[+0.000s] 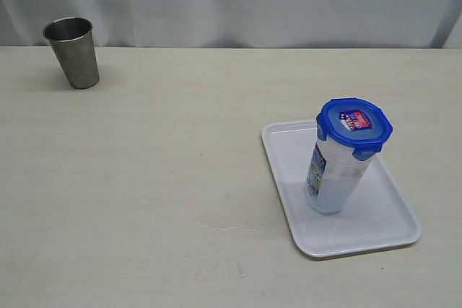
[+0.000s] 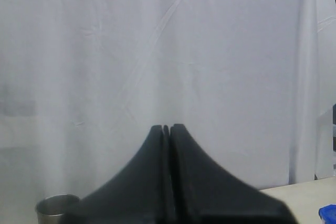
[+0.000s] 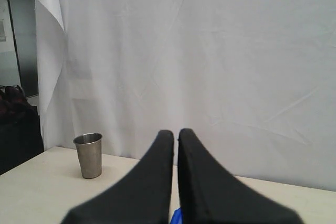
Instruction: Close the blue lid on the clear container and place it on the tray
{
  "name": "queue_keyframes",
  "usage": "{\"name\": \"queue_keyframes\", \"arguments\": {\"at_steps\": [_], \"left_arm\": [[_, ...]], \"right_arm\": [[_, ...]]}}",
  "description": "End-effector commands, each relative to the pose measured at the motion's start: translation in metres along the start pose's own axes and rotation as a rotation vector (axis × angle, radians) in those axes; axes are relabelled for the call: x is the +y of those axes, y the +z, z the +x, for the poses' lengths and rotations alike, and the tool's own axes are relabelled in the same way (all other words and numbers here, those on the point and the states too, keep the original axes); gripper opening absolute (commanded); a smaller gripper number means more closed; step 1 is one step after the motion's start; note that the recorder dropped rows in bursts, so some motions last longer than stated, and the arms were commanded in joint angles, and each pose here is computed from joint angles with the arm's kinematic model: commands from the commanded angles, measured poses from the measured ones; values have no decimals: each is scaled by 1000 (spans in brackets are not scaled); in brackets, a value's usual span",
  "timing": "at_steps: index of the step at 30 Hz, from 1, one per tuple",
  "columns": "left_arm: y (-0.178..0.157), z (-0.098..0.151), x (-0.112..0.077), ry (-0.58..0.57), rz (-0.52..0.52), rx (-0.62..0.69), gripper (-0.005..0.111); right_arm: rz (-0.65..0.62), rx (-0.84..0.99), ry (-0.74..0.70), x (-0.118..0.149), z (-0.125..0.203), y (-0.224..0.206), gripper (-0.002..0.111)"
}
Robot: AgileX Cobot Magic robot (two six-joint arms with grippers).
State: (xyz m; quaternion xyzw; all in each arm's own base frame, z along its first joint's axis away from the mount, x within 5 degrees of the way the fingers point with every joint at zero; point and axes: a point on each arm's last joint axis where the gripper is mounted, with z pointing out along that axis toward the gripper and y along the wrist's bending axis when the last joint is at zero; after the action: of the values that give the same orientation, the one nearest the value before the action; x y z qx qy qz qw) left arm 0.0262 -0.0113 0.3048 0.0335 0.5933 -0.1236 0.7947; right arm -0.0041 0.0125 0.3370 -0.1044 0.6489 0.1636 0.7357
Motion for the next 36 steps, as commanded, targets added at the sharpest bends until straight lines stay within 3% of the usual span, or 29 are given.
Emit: {"name": "queue_keyframes", "arguments": {"at_steps": [1, 4, 11, 15, 17, 18, 22, 28, 33, 36], "left_arm": [[1, 5, 2, 134, -21, 23, 0], [1, 9, 4, 269, -44, 51, 0], [2, 55, 19, 319, -177, 175, 0], [0, 84, 26, 299, -218, 143, 0], [0, 83, 26, 304, -220, 102, 0], [-1, 89, 27, 313, -217, 168, 0], [-2, 94, 28, 369, -227, 233, 0], [-5, 103, 32, 308, -278, 343, 0], [-13, 118, 35, 185, -332, 509, 0], [-13, 118, 35, 147, -356, 501, 0]], "right_arm": [[-3, 6, 6, 0, 1, 0, 4], [-3, 6, 6, 0, 1, 0, 4], [-3, 6, 6, 0, 1, 0, 4], [-3, 6, 6, 0, 1, 0, 4], [-3, 6, 6, 0, 1, 0, 4], [-3, 6, 6, 0, 1, 0, 4], [-3, 4, 6, 0, 1, 0, 4], [-3, 4, 6, 0, 1, 0, 4], [-3, 4, 6, 0, 1, 0, 4], [-3, 4, 6, 0, 1, 0, 4]]}}
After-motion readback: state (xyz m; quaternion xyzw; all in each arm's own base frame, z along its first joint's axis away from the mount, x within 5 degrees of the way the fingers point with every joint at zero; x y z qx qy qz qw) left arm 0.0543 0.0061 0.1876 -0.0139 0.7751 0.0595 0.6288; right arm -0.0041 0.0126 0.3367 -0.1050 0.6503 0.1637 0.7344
